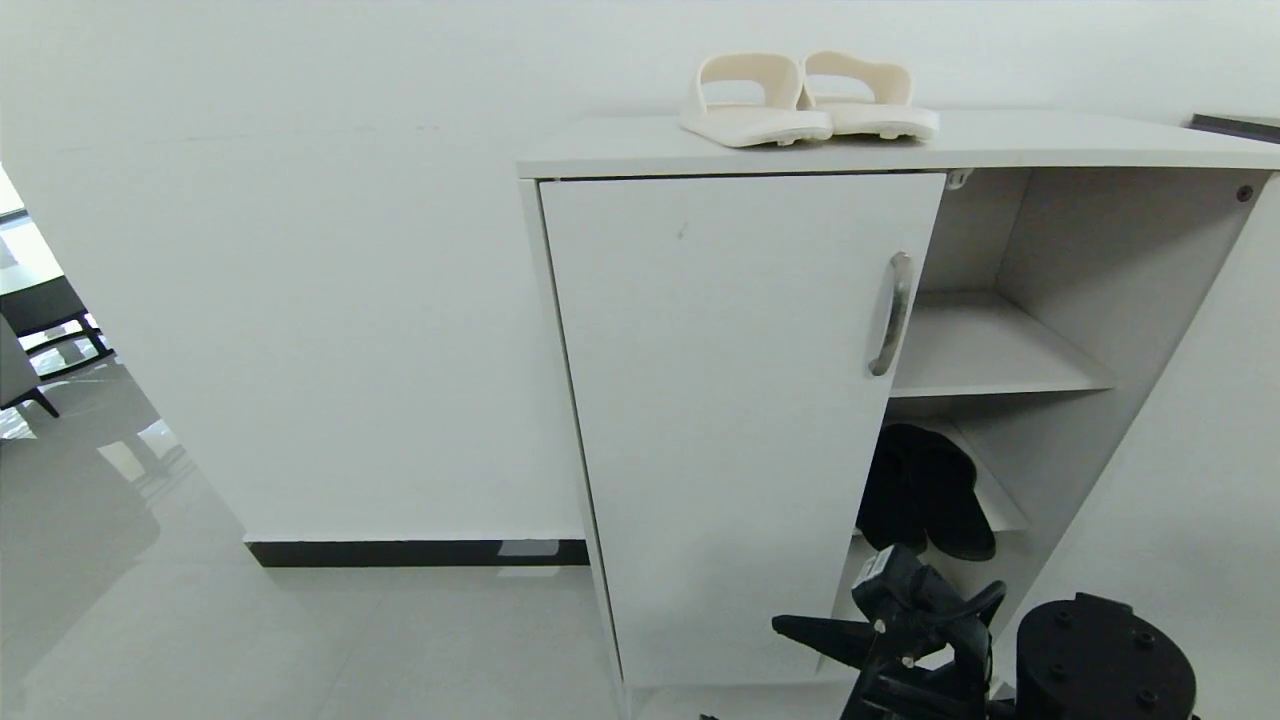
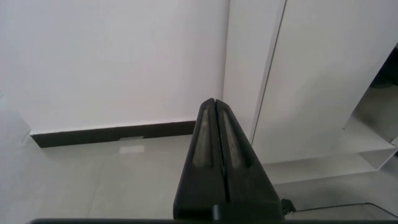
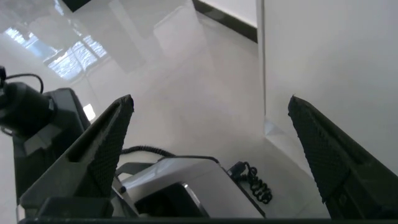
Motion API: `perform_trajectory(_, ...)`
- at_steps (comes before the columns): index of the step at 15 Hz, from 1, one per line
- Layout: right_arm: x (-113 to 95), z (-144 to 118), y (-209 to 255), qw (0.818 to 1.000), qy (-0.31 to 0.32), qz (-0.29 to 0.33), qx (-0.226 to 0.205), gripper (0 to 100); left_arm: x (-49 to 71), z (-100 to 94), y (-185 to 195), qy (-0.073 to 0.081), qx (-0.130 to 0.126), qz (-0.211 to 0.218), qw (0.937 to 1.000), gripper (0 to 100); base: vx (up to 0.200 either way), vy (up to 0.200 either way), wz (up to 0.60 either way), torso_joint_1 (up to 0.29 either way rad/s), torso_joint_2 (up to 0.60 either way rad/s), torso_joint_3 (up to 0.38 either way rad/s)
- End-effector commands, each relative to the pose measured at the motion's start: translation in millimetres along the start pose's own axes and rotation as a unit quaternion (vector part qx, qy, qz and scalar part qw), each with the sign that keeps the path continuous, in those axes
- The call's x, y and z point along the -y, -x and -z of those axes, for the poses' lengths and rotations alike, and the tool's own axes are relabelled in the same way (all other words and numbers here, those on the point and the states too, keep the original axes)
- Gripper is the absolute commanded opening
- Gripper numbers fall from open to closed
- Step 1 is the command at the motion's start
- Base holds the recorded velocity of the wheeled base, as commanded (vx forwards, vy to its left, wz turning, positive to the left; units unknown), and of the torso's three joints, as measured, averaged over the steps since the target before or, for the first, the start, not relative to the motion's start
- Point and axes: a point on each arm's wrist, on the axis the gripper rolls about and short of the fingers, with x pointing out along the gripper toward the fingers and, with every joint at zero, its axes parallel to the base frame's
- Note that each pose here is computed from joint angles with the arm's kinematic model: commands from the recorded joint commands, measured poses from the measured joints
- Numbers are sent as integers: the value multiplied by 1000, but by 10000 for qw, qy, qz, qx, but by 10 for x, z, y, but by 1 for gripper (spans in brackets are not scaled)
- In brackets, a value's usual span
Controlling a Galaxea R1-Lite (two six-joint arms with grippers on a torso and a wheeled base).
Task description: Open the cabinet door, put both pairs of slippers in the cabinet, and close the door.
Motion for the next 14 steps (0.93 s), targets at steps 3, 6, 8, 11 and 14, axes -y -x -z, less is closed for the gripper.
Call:
perform_trajectory(3,5,21,4,10000,0,3,-39,100,1,0,0,1,2,4,10000,0,0,0,0,0,0,0)
perform_trajectory(6,7,25,0,10000,1,7,-22,100,0,0,0,1,1,-4,10000,0,0,0,0,0,0,0)
perform_trajectory(8,7,25,0,10000,1,7,-22,100,1,0,0,1,2,4,10000,0,0,0,0,0,0,0)
perform_trajectory(11,12,42,-12,10000,-2,16,-59,100,1,0,0,1,2,4,10000,0,0,0,0,0,0,0)
perform_trajectory(14,14,48,-16,10000,5,20,-74,100,1,0,0,1,2,4,10000,0,0,0,0,38,-240,-180)
